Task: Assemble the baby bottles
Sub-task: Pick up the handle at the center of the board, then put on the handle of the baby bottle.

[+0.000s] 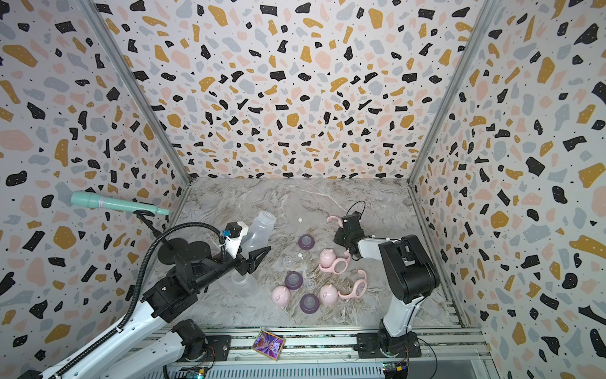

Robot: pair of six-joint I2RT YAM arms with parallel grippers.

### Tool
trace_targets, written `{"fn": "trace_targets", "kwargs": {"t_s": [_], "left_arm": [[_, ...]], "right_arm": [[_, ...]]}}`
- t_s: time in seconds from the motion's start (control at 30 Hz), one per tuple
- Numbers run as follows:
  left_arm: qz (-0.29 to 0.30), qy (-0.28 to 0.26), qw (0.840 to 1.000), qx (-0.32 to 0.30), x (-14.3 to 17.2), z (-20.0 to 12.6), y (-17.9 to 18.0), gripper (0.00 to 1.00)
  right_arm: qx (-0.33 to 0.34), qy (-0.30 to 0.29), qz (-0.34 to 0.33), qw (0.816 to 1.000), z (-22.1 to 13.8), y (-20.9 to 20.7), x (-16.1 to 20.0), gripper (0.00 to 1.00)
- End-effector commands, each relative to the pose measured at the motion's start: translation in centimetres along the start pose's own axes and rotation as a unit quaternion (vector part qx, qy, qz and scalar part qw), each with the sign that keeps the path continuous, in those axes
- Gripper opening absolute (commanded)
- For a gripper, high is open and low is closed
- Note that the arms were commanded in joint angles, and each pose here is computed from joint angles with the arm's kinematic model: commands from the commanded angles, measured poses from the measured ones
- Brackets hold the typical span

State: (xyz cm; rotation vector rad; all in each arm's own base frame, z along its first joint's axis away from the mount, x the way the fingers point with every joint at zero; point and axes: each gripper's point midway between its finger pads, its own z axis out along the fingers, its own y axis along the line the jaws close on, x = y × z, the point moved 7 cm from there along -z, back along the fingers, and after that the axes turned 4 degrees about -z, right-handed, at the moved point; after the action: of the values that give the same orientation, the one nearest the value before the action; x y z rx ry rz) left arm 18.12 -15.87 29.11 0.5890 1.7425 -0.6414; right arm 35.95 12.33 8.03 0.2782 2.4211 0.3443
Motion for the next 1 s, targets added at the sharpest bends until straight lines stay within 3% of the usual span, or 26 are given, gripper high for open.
{"fn": "trace_targets", "kwargs": {"t_s": [0.0, 0.23, 0.37, 0.43, 0.57, 0.77, 0.9, 0.97], "left_arm": [[0.007, -0.012, 1.000, 0.006, -0.3, -0.3, -0.1, 0.15], [0.012, -0.011, 1.000, 0.017, -0.5, -0.3, -0.4, 0.12], [0.020, -0.008, 0.998, 0.062, -1.1, 0.0, -1.3, 0.06], [0.023, -0.009, 0.994, 0.105, -1.4, 0.2, -2.2, 0.05], [0.022, -0.007, 0.983, 0.180, -2.0, 0.7, -3.6, 0.01], [0.020, -0.010, 0.977, 0.214, -3.1, 0.9, -4.3, 0.00], [0.000, -0.030, 0.973, 0.230, -4.6, 0.6, -4.8, 0.00], [-0.002, -0.038, 0.967, 0.254, -5.2, 0.1, -5.2, 0.00]], "right_arm": [[0.005, 0.004, -0.008, 1.000, 0.0, 0.3, -0.4, 0.19], [-0.011, -0.030, -0.031, 0.999, -2.5, 1.3, -2.6, 0.03], [-0.121, -0.097, -0.089, 0.984, -7.5, 4.8, -6.0, 0.00], [-0.200, -0.147, -0.138, 0.959, -11.3, 7.6, -7.1, 0.00], [-0.330, -0.253, -0.238, 0.878, -20.1, 13.1, -7.2, 0.00], [-0.421, -0.340, -0.303, 0.785, -27.6, 16.3, -5.8, 0.00], [-0.398, -0.388, -0.353, 0.752, -29.4, 17.7, -3.8, 0.00], [-0.383, -0.396, -0.367, 0.750, -29.4, 18.0, -3.2, 0.00]]}}
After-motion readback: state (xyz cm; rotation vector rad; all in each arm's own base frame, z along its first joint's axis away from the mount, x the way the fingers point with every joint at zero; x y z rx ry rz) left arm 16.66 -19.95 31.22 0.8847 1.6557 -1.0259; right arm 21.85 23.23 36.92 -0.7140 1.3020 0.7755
